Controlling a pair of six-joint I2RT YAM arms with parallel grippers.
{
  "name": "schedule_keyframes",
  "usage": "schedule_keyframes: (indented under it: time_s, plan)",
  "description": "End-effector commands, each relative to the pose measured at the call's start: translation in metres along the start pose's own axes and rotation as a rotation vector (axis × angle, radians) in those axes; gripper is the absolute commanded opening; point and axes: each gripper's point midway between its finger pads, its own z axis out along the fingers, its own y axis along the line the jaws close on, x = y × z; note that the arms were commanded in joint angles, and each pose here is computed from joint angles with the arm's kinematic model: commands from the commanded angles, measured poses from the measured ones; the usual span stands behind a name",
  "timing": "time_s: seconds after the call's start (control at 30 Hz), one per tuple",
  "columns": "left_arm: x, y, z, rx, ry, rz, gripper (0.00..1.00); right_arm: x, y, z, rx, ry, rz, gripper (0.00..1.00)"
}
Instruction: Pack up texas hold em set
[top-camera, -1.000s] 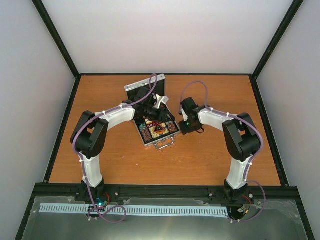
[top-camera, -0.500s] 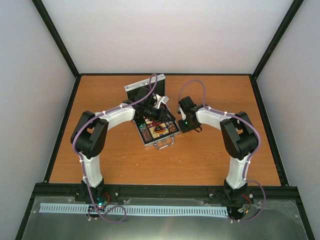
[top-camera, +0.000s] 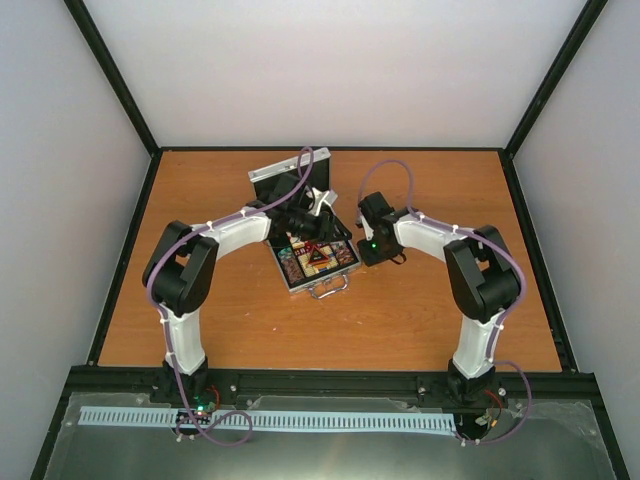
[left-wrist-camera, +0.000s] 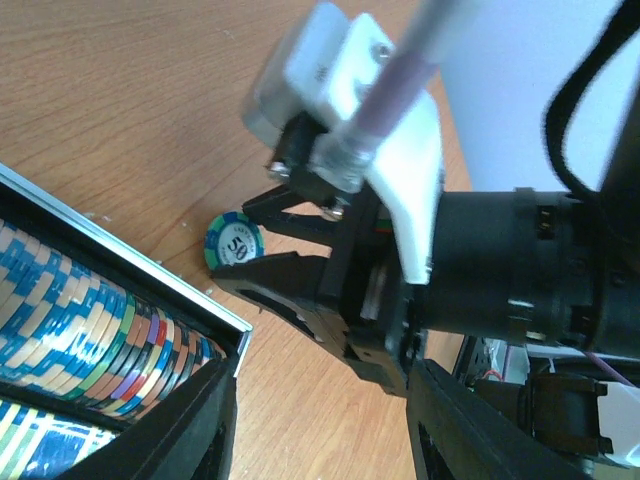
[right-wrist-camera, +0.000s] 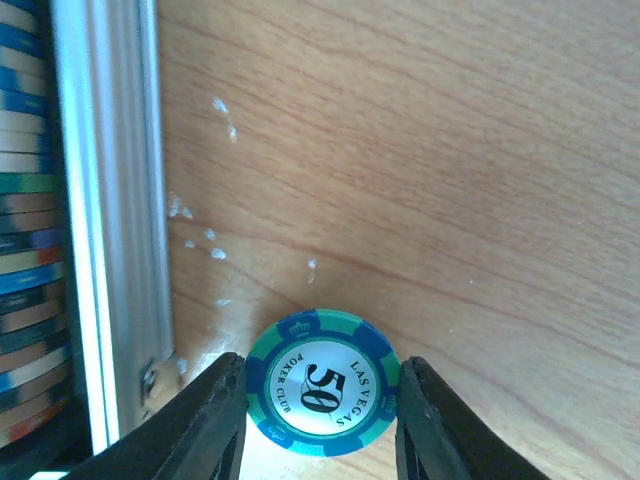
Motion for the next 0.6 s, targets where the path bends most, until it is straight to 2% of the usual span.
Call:
schedule_keyframes:
  time_s: [0.0,0.57]
  plan:
    - [-0.009,-0.002,0.006,0.041,-0.014,-0.025,0.48,-0.012,0.006,-0.031,-0.024,-0.068,0.015,0.38]
    - [-0.01,0.011,0.028,0.101,0.024,-0.163,0.46,-0.017,0.024,-0.06,-0.134,-0.167,-0.01,0.39]
